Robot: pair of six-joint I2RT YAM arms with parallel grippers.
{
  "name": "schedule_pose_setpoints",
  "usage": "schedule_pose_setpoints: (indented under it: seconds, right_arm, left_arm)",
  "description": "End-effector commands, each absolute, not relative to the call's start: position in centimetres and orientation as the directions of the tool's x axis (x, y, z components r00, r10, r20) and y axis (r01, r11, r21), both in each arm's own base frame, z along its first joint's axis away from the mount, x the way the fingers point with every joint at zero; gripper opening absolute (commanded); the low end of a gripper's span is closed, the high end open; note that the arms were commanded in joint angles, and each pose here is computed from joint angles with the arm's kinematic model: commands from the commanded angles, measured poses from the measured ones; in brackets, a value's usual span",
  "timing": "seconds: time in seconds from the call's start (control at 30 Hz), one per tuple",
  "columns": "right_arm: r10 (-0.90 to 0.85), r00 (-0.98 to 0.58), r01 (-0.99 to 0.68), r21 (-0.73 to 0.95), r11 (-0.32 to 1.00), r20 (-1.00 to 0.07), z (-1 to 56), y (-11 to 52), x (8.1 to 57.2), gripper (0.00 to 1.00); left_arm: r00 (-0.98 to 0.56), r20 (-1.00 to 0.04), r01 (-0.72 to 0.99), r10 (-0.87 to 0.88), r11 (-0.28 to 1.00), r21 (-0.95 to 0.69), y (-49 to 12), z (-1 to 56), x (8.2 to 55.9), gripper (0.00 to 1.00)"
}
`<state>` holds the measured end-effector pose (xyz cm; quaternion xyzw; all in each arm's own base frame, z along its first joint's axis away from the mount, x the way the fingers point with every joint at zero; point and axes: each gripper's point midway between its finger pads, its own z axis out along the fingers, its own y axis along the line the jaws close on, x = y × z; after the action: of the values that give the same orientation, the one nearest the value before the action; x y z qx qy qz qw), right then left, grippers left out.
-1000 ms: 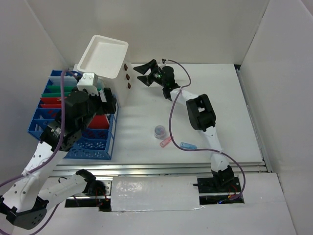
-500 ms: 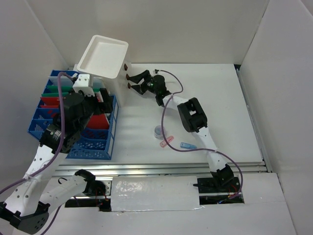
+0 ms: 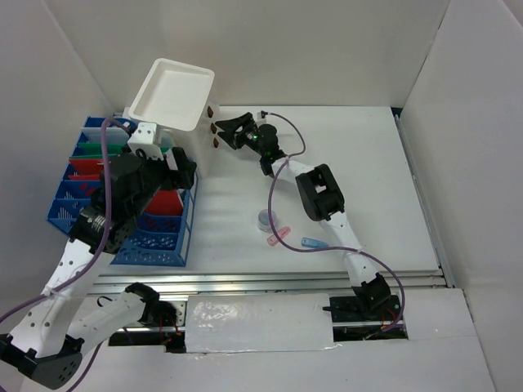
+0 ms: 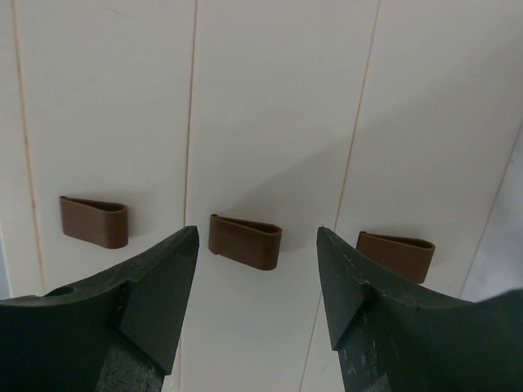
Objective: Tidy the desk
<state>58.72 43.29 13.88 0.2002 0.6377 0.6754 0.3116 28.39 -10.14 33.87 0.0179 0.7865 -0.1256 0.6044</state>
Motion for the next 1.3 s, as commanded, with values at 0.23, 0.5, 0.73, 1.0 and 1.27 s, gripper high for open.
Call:
schedule_pose_setpoints:
  seconds: [0.23,0.5,0.73,1.0,1.27]
  right_arm:
    - [0.681,-0.719,-0.244,0.968,-0.064,-0.136,16.8,43.3,59.2,0.62]
    - [0.675,-0.727,-0.236,0.969,-0.071,-0.128,16.8,43.7,59.4,0.57]
    - [0.672,-0.731,-0.239,0.966,-0.095,-0.115,17.3,43.9,59.3,0.47]
    - [0.661,-0.741,-0.254,0.96,-0.115,-0.116,18.5,44.5,58.8,0.36]
    - [0.649,-0.748,-0.262,0.96,-0.1,-0.136,18.5,44.7,58.2,0.08]
  left_arm:
    - [-0.312,-0.945,0.208,-0.096,0.964,-0.166,-10.9,32.4,28.7,1.0]
    - [-0.311,-0.946,0.206,-0.093,0.965,-0.162,-10.8,32.4,28.7,0.99]
    - [-0.259,-0.96,0.212,-0.102,0.964,-0.16,-10.2,33.7,27.8,1.0]
    - [-0.168,-0.975,0.153,-0.146,0.973,-0.172,-8.3,35.5,26.8,1.0]
    - [-0.17,-0.974,0.134,-0.147,0.976,-0.171,-8.0,35.4,26.8,1.0]
